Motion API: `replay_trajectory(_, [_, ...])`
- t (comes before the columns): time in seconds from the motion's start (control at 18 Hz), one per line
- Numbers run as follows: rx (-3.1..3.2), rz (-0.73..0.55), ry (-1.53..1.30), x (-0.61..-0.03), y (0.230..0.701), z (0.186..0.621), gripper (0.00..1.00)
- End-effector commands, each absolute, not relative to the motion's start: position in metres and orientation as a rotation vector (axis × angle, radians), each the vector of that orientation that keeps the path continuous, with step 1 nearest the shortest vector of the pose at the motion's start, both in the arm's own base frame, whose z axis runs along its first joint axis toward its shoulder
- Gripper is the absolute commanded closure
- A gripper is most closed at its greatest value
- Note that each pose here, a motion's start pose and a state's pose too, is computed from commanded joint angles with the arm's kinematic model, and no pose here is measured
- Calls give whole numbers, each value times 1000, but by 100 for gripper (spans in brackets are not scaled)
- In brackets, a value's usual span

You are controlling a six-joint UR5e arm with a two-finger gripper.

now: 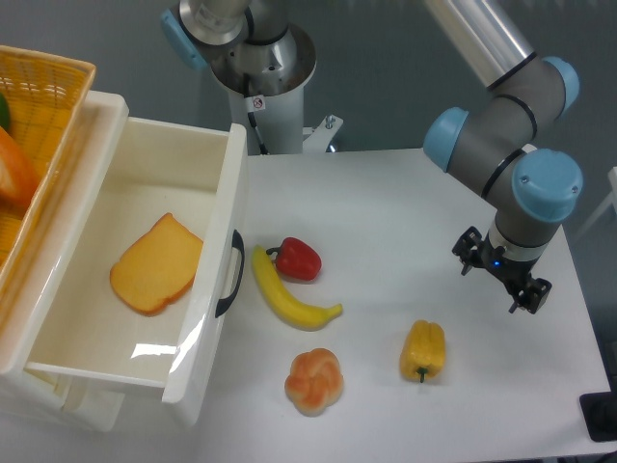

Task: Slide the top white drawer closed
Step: 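Move the gripper toward the open white drawer's front panel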

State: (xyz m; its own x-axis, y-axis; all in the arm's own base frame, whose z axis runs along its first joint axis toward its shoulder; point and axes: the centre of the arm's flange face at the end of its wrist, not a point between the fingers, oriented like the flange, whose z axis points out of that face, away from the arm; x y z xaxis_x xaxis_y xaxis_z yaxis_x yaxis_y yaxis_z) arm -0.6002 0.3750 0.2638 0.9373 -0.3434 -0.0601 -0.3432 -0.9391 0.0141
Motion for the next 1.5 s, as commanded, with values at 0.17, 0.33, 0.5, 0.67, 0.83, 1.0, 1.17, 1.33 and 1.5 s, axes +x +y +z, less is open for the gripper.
replay_trajectory(0.17, [3088, -92, -547, -596, 376, 264, 0])
replay_trajectory(0.33, [3100, -72, -540, -583, 374, 249, 0])
replay_trajectory(0.5, [3166, -77, -553, -571, 371, 239, 0])
replay_trajectory(0.67, [3154, 20, -552, -549, 368, 209, 0])
replay_trajectory(0.83, [3175, -26, -493, -546, 371, 226, 0])
replay_trajectory(1.0, [3211, -42, -330, -529, 396, 238, 7])
replay_trajectory(1.17, [3233, -30, -76, -496, 427, 248, 54])
replay_trajectory(1.33, [3234, -22, -6, -466, 447, 262, 87])
replay_trajectory(1.5, [3256, 15, 142, -438, 468, 277, 100])
